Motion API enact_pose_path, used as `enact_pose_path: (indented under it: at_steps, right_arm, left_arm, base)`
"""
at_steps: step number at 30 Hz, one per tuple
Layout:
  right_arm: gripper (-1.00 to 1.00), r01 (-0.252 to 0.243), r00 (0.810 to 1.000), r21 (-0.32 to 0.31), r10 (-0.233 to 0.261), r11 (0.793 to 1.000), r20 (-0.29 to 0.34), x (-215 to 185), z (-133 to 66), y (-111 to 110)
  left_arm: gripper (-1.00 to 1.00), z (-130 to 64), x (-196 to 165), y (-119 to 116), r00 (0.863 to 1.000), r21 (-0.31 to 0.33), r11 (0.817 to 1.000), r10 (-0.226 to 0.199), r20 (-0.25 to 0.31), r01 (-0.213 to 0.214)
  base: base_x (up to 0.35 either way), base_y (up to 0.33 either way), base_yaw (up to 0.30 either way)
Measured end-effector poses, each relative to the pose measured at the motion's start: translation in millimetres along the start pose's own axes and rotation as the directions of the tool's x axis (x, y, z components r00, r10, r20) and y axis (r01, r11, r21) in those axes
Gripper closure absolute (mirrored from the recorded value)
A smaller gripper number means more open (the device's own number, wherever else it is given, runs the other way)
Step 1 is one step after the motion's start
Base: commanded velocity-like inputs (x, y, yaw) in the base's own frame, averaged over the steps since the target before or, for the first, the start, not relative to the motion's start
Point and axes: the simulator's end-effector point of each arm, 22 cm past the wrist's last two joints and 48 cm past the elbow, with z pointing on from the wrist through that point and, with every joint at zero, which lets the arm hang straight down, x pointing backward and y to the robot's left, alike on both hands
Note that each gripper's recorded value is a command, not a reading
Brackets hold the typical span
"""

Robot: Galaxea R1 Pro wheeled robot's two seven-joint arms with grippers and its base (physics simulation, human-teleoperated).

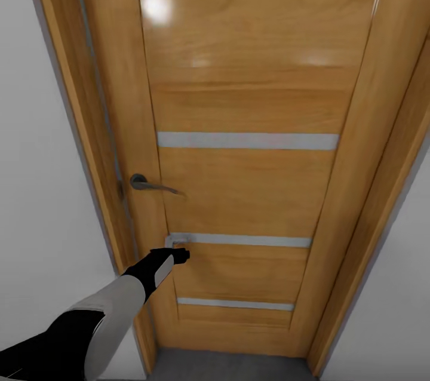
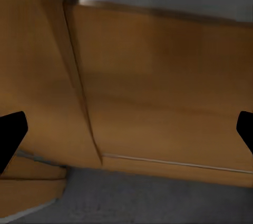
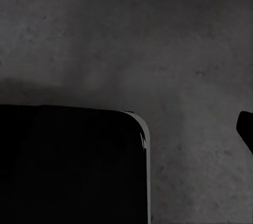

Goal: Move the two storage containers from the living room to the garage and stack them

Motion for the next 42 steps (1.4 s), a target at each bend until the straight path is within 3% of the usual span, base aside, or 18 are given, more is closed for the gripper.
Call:
enact_pose_path:
  at_steps: [7, 10, 13, 21, 34, 42]
  right_arm:
    - [-1.0, -0.001, 1.0, 0.002, 0.001, 1.0, -0.005, 1, -0.1, 0]
    - [-1.0, -0.002, 1.0, 0.001, 0.002, 1.0, -0.007, 2, -0.2, 0]
    - [-1.0, -0.002, 1.0, 0.001, 0.002, 1.0, -0.007, 2, -0.2, 0]
    - [-1.0, -0.002, 1.0, 0.002, 0.002, 1.0, -0.008, 2, -0.1, 0]
    - [-1.0, -0.002, 1.0, 0.001, 0.002, 1.0, -0.008, 2, -0.3, 0]
    - [-1.0, -0.002, 1.0, 0.001, 0.002, 1.0, -0.008, 2, -0.2, 0]
  left_arm:
    - [-1.0, 0.9, -1, 3, 1.0, -0.002, 1.0, -0.014, 0.003, 0.014]
    - [-1.0, 1.3, -10, 7, 0.999, -0.012, 1.0, -0.018, 0.051, 0.019]
    - [-1.0, 1.1, -14, 10, 0.998, -0.015, 1.0, -0.026, 0.063, 0.027]
    - [-1.0, 0.6, -15, 7, 0.998, -0.017, 1.0, -0.013, 0.068, 0.014]
    - [-1.0, 0.2, -12, 4, 0.998, -0.011, 1.0, -0.017, 0.057, 0.018]
    - [-1.0, 0.5, -12, 4, 0.998, -0.013, 1.0, -0.011, 0.059, 0.012]
  base:
    - [0.18, 0.0, 0.0]
    - [0.013, 0.0, 0.0]
    - [0.002, 0.0, 0.0]
    - [0.008, 0.0, 0.0]
    - [0.277, 0.0, 0.0]
    - [0.046, 0.0, 0.0]
